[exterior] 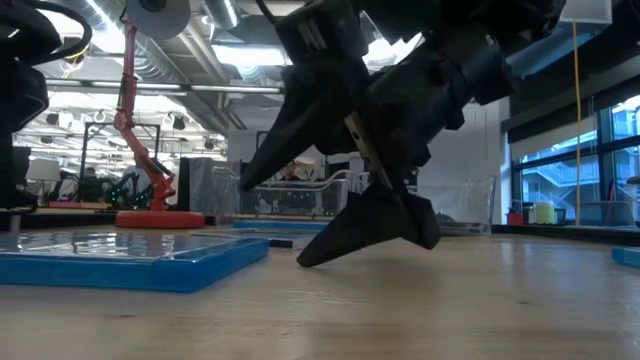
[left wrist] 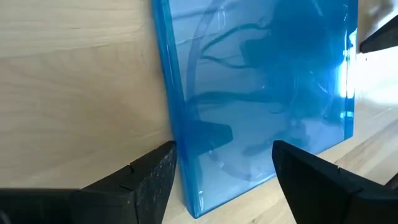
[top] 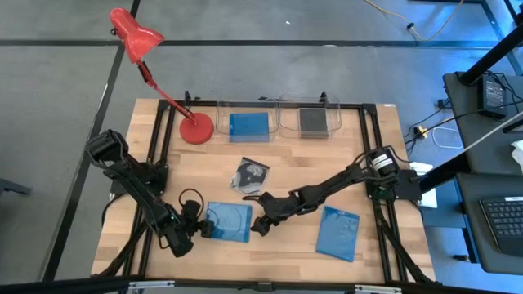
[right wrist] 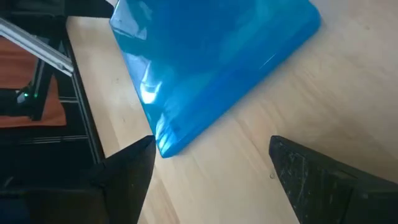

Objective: Pick & place jewel cases by type
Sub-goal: Put the left blue cd case into the left transparent bin

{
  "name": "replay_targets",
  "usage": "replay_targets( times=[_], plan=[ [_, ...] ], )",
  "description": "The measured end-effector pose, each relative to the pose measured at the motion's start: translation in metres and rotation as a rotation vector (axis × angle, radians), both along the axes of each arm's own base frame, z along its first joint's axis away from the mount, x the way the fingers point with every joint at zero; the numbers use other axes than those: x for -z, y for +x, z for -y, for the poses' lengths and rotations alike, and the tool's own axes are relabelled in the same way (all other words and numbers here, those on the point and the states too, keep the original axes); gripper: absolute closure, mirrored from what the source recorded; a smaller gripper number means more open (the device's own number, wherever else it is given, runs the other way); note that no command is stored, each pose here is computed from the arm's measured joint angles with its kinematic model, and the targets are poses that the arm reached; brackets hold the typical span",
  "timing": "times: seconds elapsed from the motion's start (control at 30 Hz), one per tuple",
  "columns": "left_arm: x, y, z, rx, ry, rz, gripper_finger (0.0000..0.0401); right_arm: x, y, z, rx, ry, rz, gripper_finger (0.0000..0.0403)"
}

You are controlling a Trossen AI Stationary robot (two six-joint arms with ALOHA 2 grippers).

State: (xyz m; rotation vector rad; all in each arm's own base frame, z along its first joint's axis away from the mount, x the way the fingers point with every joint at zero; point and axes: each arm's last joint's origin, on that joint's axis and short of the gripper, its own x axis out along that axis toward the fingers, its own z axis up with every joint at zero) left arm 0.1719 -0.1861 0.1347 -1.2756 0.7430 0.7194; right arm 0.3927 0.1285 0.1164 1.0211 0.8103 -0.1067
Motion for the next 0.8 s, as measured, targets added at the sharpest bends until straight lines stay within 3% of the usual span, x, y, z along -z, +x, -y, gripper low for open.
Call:
replay_targets(
  times=[0.5, 0.8],
  plan=[
    [-0.003, 0.02, -0.007, -0.074, -0.118, 0.036, 0.0141, 0.003, 0.003, 0.009, 0.056, 0.054, -0.029, 0.0082],
    [-0.005, 0.031, -0.012, -0.043, -0.176, 0.018, 0.0141, 0.003, 0.004, 0.011, 0.057, 0.063, -0.023, 0.0082]
  ],
)
